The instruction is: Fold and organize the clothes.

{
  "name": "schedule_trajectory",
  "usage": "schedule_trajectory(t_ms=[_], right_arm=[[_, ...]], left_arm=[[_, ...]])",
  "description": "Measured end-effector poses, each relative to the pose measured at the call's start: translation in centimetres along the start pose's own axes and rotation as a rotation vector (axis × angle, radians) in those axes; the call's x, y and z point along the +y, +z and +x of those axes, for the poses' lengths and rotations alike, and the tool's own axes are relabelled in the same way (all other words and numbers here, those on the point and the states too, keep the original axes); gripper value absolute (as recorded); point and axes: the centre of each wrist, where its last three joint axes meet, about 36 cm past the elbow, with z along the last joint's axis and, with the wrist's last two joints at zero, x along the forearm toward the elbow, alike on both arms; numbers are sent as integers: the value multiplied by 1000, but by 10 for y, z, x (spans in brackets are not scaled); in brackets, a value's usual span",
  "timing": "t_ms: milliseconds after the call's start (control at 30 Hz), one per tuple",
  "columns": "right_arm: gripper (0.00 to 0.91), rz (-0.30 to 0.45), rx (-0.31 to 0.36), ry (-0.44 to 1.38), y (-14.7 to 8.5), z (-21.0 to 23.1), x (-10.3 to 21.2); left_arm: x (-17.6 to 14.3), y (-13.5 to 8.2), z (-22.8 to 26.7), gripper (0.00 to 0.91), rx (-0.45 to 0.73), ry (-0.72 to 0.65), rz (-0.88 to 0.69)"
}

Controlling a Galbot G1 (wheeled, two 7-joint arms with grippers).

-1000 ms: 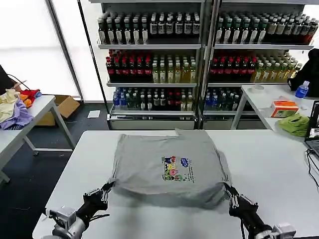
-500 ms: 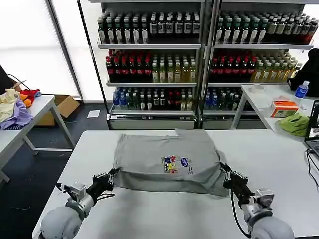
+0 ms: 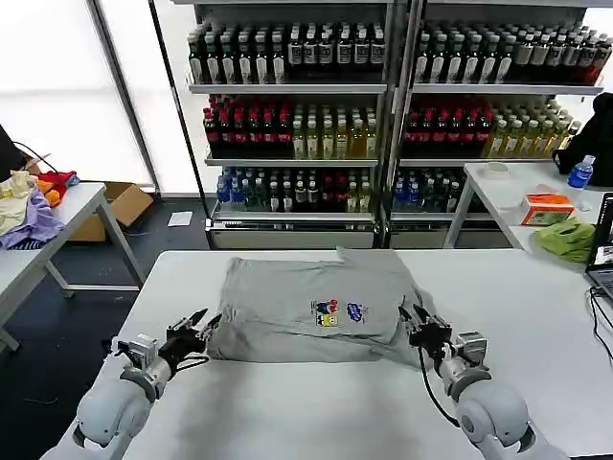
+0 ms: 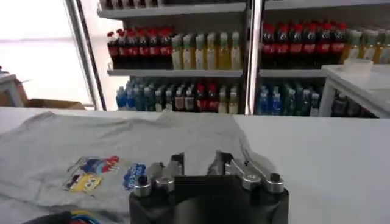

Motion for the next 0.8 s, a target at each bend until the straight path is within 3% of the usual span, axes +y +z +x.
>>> schedule_trajectory(t_ms=[300, 333, 433, 467, 500, 533, 567, 600, 633, 800], right_arm=[[907, 0, 86, 76, 26, 23, 10], [836, -4, 94, 85, 29, 24, 12], [141, -13, 114, 105, 37, 26, 17], [0, -17, 118, 110, 39, 26, 19], [0, -21, 122, 112, 41, 26, 20], [0, -25, 127, 117, 43, 27, 22], [0, -28, 131, 122, 45, 26, 23], [0, -30, 134, 125, 46, 27, 25], [0, -32, 137, 128, 47, 27, 26], [0, -38, 148, 138, 52, 29, 29]], left_arm=[[-21, 21, 17, 907, 40, 7, 17], [-23, 24, 18, 907, 44, 8, 22], [-30, 30, 17, 907, 55, 12, 38], [-31, 32, 16, 796, 59, 13, 43], [-33, 34, 15, 574, 62, 15, 48], [-34, 35, 14, 574, 64, 16, 53], [-35, 37, 13, 111, 66, 17, 59], [-36, 38, 11, 111, 68, 18, 66], [-37, 39, 10, 10, 69, 19, 71], [-41, 44, 8, 10, 70, 28, 91]])
